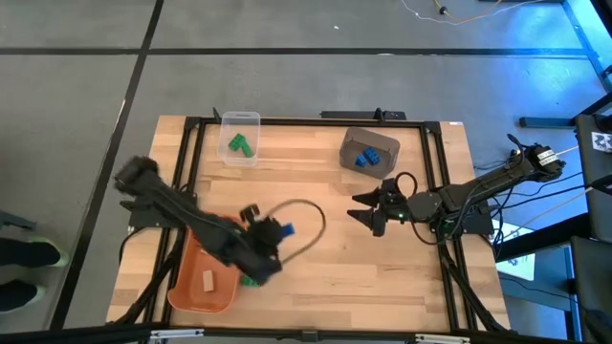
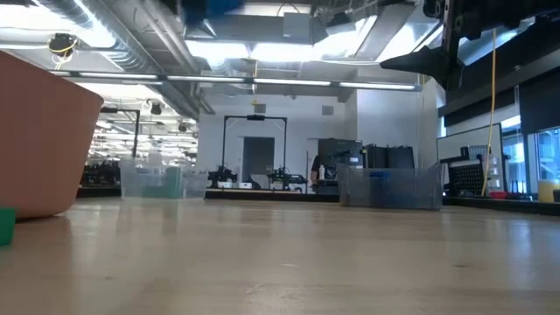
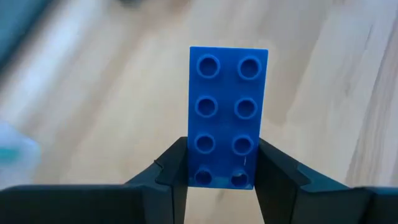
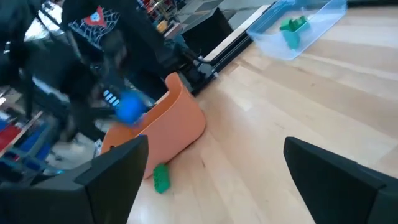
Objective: Sort & place blocks by color
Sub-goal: Put the blue game piece into the black bin
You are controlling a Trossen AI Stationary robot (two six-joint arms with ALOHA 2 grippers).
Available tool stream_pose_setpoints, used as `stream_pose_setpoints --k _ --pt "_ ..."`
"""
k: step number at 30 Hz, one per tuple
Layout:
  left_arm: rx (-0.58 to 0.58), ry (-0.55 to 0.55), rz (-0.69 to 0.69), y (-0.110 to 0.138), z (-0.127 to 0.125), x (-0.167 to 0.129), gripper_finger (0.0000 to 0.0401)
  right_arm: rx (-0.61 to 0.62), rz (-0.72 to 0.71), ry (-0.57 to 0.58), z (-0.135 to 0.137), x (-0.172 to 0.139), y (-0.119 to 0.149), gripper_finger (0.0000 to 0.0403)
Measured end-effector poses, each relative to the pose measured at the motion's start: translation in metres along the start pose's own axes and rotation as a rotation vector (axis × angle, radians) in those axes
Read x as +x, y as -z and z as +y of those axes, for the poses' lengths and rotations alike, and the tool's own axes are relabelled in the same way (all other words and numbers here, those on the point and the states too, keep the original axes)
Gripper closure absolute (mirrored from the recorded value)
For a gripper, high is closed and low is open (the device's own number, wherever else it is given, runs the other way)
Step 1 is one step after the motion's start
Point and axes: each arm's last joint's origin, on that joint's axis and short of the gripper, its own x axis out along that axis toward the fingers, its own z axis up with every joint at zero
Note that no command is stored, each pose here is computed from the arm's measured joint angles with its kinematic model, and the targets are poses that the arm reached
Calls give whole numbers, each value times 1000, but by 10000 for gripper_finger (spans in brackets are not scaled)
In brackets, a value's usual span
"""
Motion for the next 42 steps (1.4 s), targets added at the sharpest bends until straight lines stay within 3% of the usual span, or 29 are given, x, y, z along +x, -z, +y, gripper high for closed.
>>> stream_pose_setpoints --k 5,9,14,18,21,26,32,36,42 --pt "-74 53 -205 7 39 -42 273 2 26 -24 1 0 1 30" --pt "-144 219 -354 28 66 -52 273 2 27 -25 1 0 1 30" --pt "-277 467 -570 57 94 -42 273 1 27 -25 1 0 1 30" --pt "-399 530 -694 73 116 -16 273 -15 21 -30 1 0 0 30" --pt "-437 538 -723 77 130 5 273 -95 8 -42 2 0 -1 30" --pt "-427 531 -690 66 148 33 273 -221 -50 -34 2 3 -6 30" --pt "-424 529 -713 40 167 59 273 -224 -108 22 -10 30 -9 30" --pt "-399 533 -698 24 176 81 273 -206 -92 -4 -25 58 -5 30" --pt "-308 677 -645 -4 176 106 273 -185 -125 -51 -26 90 -7 30"
